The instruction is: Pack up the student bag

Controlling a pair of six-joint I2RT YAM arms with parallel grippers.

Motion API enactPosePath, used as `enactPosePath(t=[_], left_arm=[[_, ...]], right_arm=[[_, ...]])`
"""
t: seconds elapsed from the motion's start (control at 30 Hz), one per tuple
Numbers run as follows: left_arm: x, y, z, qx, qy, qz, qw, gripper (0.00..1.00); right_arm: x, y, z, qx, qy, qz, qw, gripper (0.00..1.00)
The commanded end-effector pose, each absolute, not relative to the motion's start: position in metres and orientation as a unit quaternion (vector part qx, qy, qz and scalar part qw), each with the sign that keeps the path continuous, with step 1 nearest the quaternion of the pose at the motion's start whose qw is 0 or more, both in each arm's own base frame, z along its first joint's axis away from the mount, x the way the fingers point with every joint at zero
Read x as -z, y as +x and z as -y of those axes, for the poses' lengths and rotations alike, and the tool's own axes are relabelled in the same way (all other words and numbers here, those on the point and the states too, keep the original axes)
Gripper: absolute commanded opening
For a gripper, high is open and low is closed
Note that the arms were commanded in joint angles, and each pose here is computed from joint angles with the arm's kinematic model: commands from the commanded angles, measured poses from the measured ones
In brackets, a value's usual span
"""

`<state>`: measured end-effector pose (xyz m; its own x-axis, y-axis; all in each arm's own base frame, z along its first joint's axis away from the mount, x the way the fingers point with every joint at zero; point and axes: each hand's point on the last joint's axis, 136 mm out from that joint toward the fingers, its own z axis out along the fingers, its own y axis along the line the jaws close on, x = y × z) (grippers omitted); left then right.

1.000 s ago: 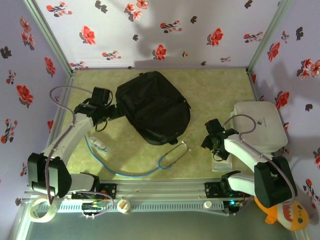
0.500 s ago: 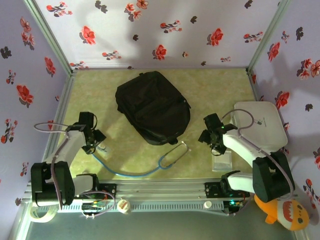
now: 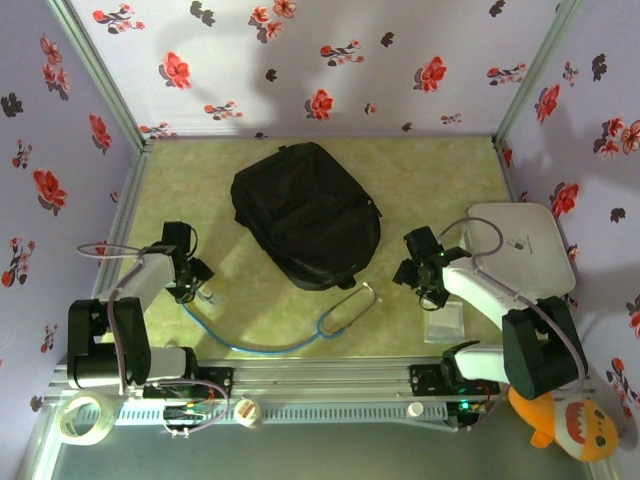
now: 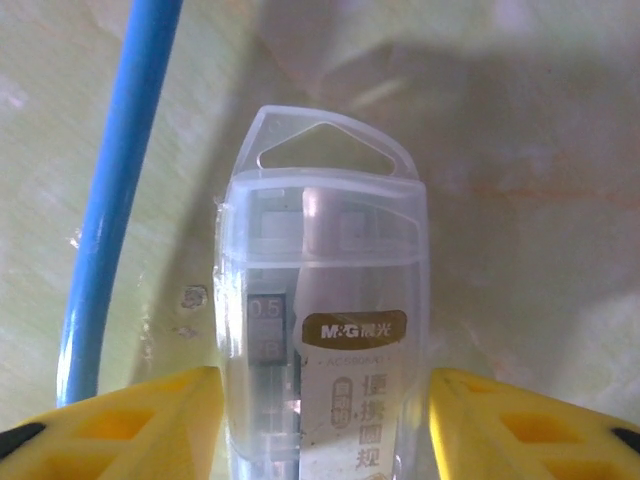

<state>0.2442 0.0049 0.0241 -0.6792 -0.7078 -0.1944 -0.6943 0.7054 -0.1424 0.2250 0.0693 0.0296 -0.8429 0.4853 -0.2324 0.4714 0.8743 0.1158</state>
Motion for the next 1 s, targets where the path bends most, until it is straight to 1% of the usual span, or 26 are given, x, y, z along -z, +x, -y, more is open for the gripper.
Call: enactPosePath(t=[0.0, 0.17, 0.3, 0.47, 0.63, 0.73, 0.83, 0.97], left_arm=[[-0.017, 0.24, -0.007, 0.022, -0.393, -0.913, 0.107, 0.61], [-0.012, 0.241, -0.01, 0.009, -0.389, -0.915, 0.103, 0.64], [-0.006, 0.24, -0.012, -0.002, -0.386, -0.918, 0.092, 0.63], [-0.004, 0.243, -0.011, -0.001, -0.38, -0.92, 0.09, 0.55], [-0.016, 0.253, -0.003, 0.022, -0.369, -0.923, 0.106, 0.51], [-0.028, 0.262, 0.01, 0.052, -0.356, -0.926, 0.117, 0.51], [-0.045, 0.274, 0.032, 0.09, -0.337, -0.928, 0.127, 0.51], [-0.071, 0.292, 0.066, 0.146, -0.317, -0.926, 0.146, 0.51]], right_arm=[[-0.036, 0.234, -0.077, -0.036, 0.245, -0.959, 0.134, 0.86], [-0.037, 0.237, -0.08, -0.039, 0.242, -0.96, 0.136, 0.86], [-0.039, 0.24, -0.083, -0.042, 0.241, -0.959, 0.14, 0.86], [-0.043, 0.244, -0.086, -0.047, 0.237, -0.959, 0.147, 0.86], [-0.052, 0.254, -0.097, -0.058, 0.224, -0.96, 0.159, 0.86], [-0.061, 0.261, -0.113, -0.077, 0.206, -0.961, 0.17, 0.86], [-0.076, 0.27, -0.14, -0.113, 0.177, -0.959, 0.188, 0.87], [-0.101, 0.279, -0.192, -0.218, 0.14, -0.946, 0.196, 0.86]])
